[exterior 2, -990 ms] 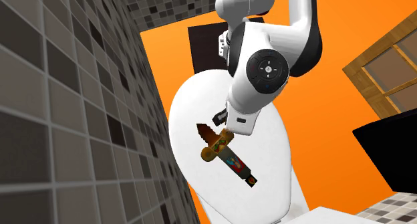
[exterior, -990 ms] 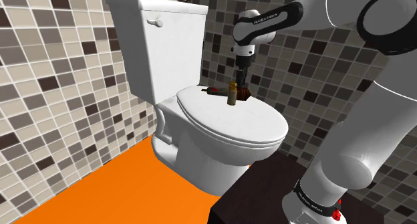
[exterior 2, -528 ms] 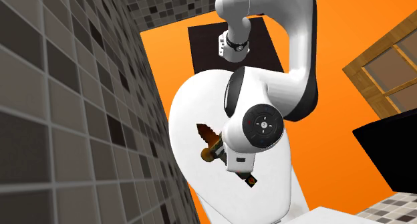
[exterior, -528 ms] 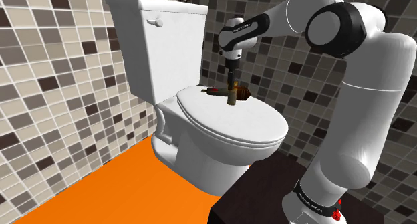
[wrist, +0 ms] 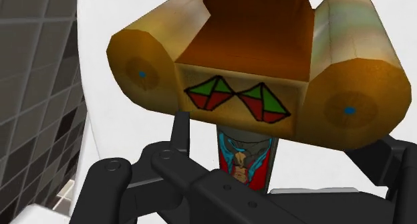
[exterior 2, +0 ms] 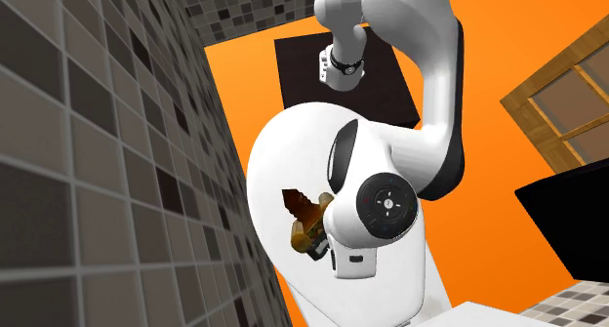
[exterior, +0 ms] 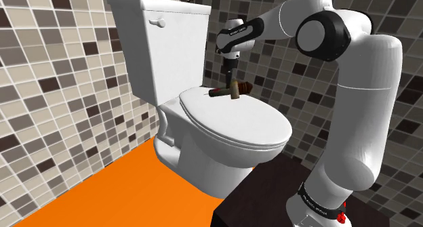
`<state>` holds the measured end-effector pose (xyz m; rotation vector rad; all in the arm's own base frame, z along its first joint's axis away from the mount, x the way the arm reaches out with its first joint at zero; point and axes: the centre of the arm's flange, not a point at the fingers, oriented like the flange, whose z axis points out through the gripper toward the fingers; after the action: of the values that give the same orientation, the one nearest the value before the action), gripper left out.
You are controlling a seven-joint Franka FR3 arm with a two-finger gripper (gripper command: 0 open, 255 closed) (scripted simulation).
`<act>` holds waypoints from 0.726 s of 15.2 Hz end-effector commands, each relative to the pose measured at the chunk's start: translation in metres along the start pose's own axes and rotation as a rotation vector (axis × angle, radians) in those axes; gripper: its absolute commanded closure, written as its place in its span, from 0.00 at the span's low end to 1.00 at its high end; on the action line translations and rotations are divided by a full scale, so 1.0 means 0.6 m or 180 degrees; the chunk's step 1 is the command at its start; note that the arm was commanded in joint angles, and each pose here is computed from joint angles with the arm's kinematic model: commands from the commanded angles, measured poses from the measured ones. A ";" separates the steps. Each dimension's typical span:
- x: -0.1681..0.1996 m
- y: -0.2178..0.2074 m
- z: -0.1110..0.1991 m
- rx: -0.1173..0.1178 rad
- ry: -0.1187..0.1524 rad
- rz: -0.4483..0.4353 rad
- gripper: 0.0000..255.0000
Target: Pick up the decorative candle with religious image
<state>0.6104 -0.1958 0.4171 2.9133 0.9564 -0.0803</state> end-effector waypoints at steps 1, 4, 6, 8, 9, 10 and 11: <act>0.008 -0.012 0.073 0.0217 -0.0194 -0.0013 0.00; 0.009 -0.012 0.087 0.0217 -0.0194 -0.0013 0.00; 0.000 -0.014 0.078 0.0218 -0.0192 -0.0013 1.00; 0.001 -0.014 0.080 0.0219 -0.0192 -0.0012 1.00; 0.001 -0.015 0.081 0.0218 -0.0192 -0.0012 1.00; 0.001 -0.014 0.081 0.0219 -0.0191 -0.0012 1.00; 0.003 -0.015 0.081 0.0219 -0.0192 -0.0013 1.00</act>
<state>0.6075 -0.1903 0.3739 2.9454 0.9725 -0.1839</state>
